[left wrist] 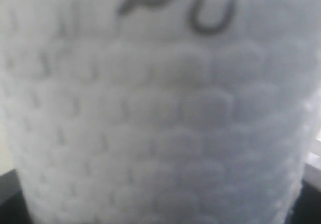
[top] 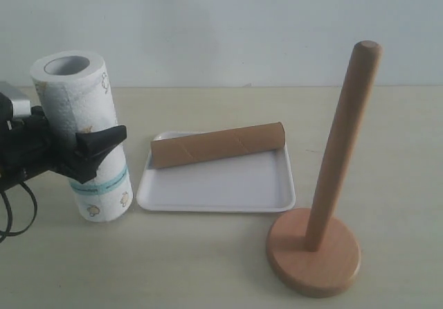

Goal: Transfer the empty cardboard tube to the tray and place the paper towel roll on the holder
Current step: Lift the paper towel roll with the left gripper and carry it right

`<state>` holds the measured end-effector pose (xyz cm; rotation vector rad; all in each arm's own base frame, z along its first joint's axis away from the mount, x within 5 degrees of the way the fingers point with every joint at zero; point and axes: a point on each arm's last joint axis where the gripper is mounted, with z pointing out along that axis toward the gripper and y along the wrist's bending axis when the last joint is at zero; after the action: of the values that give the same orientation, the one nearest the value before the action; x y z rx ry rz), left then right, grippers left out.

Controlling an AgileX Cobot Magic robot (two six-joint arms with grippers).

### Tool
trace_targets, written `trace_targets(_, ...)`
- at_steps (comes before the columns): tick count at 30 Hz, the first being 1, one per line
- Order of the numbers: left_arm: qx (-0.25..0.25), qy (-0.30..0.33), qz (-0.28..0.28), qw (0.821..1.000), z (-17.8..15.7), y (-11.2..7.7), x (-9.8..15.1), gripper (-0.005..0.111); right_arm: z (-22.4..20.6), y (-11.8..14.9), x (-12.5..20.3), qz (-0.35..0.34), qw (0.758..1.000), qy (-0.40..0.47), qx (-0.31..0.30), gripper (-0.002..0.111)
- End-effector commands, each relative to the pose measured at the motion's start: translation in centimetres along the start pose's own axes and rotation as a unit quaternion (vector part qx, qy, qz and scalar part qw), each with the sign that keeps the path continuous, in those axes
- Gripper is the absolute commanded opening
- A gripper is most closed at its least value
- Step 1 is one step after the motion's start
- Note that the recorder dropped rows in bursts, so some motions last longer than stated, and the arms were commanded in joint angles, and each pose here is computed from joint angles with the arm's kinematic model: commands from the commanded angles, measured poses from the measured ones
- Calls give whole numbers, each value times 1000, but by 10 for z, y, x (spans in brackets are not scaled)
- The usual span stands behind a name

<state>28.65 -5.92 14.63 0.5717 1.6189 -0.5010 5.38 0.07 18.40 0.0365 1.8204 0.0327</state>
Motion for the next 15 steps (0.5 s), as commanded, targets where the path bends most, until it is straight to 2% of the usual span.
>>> trace_targets(1, -10, -53, 51, 997, -13, -4, -47, 4, 0, 0, 1, 0, 1000, -2, 3, 0)
trace_targets(4, -6, -35, 47, 998, -28, -13, -75, 4, 0, 0, 1, 0, 1000, -2, 3, 0)
trace_targets(7, 49, -50, 31, 997, -48, -36, -105, 4, 0, 0, 1, 0, 1000, -2, 3, 0)
trace_targets(9, 64, -60, 34, 996, -56, -43, -116, 4, 0, 0, 1, 0, 1000, -2, 3, 0)
trace_targets(15, 77, -103, -14, 992, -72, -55, -143, 4, 0, 0, 1, 0, 1000, -2, 3, 0)
